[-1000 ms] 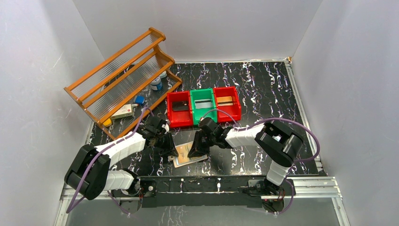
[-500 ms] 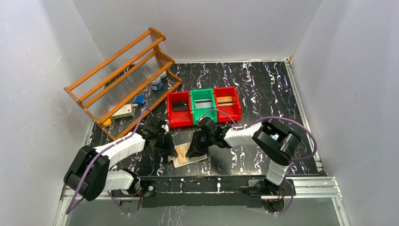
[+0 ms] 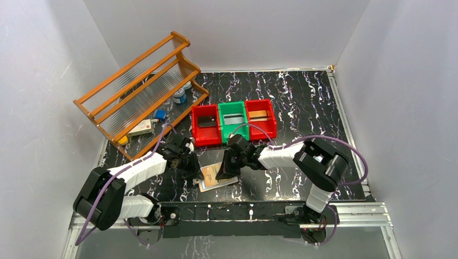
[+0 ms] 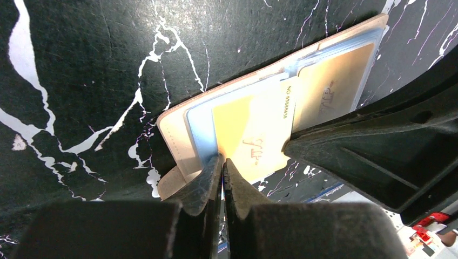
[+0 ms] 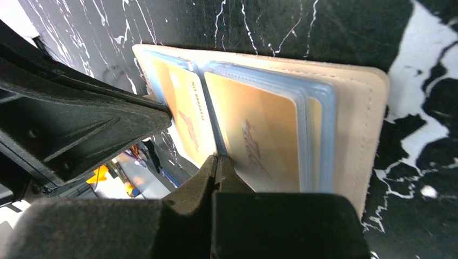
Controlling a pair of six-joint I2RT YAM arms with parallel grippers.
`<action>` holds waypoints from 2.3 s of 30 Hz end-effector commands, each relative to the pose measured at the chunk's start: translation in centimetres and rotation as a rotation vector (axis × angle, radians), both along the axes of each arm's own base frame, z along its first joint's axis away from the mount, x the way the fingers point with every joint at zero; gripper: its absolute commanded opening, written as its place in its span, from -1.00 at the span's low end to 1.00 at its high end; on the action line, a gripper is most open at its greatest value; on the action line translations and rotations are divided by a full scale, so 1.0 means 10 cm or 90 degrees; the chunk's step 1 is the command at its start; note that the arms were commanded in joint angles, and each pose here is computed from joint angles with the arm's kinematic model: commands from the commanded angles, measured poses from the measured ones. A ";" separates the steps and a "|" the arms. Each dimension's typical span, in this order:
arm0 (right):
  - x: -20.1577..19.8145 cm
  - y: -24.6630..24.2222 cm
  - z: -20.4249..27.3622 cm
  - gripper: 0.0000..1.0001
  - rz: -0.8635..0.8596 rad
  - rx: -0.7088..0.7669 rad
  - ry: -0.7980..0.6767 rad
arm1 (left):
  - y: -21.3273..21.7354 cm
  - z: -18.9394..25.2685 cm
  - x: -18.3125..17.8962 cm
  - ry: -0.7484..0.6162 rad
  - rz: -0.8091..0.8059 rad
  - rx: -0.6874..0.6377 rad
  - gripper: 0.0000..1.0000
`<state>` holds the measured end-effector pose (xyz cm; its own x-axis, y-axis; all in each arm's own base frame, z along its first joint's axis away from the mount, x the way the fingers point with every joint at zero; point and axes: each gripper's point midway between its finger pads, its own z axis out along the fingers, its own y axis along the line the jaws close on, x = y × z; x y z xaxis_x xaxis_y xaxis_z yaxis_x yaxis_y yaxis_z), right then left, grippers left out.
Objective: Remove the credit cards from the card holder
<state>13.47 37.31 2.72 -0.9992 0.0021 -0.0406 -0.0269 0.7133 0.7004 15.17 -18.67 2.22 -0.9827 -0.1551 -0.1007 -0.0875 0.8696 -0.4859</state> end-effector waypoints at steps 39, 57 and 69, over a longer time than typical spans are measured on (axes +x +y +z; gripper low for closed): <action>0.05 0.17 0.08 -0.87 -0.006 0.086 0.011 | 0.00 -0.01 -0.12 0.018 -0.022 -0.006 -0.96; 0.10 -0.10 0.14 -0.99 -0.047 0.043 -0.025 | -0.01 0.00 -0.10 0.012 -0.024 -0.006 -0.79; 0.11 -0.01 0.14 -0.71 -0.052 0.072 -0.008 | -0.12 -0.07 -0.15 0.036 -0.073 -0.012 -0.80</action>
